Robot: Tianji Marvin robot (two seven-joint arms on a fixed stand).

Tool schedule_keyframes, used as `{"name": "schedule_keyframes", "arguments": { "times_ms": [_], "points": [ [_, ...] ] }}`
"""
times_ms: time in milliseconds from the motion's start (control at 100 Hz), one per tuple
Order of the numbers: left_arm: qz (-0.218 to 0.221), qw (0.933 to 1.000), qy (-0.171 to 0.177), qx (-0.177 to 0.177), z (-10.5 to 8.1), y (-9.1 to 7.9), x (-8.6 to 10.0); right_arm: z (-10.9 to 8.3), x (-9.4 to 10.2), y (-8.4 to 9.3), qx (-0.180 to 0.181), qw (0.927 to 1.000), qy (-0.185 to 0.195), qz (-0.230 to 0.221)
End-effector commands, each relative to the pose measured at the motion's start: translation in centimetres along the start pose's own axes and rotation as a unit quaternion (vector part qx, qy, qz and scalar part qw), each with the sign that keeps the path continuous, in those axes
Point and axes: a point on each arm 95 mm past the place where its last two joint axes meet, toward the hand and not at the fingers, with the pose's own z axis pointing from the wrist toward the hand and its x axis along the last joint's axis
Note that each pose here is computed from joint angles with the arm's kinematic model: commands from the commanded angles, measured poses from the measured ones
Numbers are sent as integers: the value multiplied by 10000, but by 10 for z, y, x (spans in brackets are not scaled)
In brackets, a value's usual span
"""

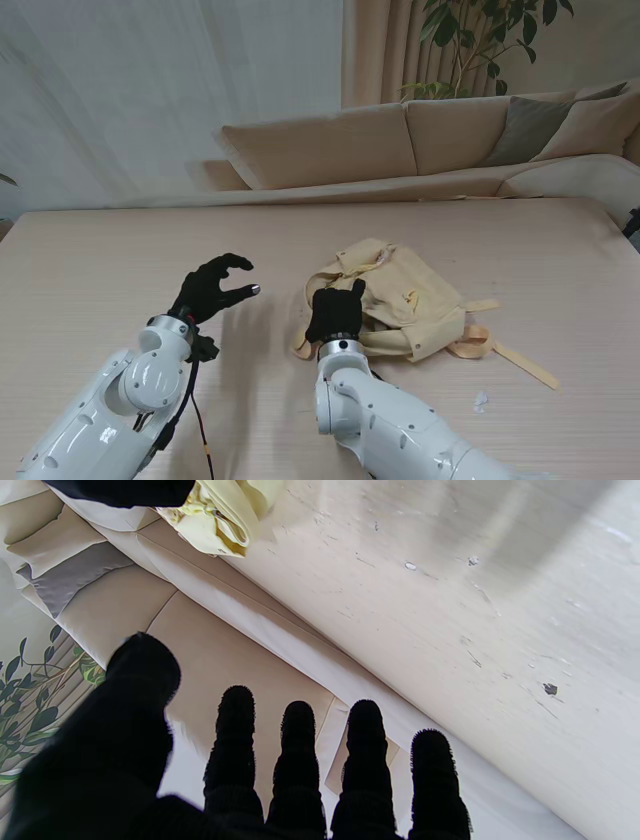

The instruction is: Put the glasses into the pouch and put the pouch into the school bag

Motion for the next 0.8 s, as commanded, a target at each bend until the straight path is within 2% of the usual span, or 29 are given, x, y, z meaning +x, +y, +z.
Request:
{"name": "schedule_keyframes", "arguments": {
  "times_ms": [0,90,140,240,350,480,610,690,790],
  "points": [
    [-32,10000,2,-82,0,3,1,-13,-7,-12,287,9994,197,7],
    [-11,9999,2,-107,0,4,0,-16,-14,-11,281,9959,847,169],
    [-10,9999,-12,-104,0,4,-1,-17,-17,-10,317,9908,1253,393],
    [-12,9999,-44,-94,0,3,-2,-19,-28,-7,387,9819,1767,570],
    [30,9999,-84,-119,0,3,-4,-19,-39,2,187,9788,1833,893],
    [-46,9998,-177,-110,1,4,-7,-13,-56,24,-339,9767,1782,1145],
    [-21,9994,-263,-238,2,5,-9,-12,-75,40,-554,9721,1781,1426],
    [-59,9991,-312,-278,3,6,-10,-14,-89,45,-567,9686,1843,1569],
    [-60,9990,-313,-320,4,7,-11,-19,-105,44,-330,9665,2025,1539]
  ]
}}
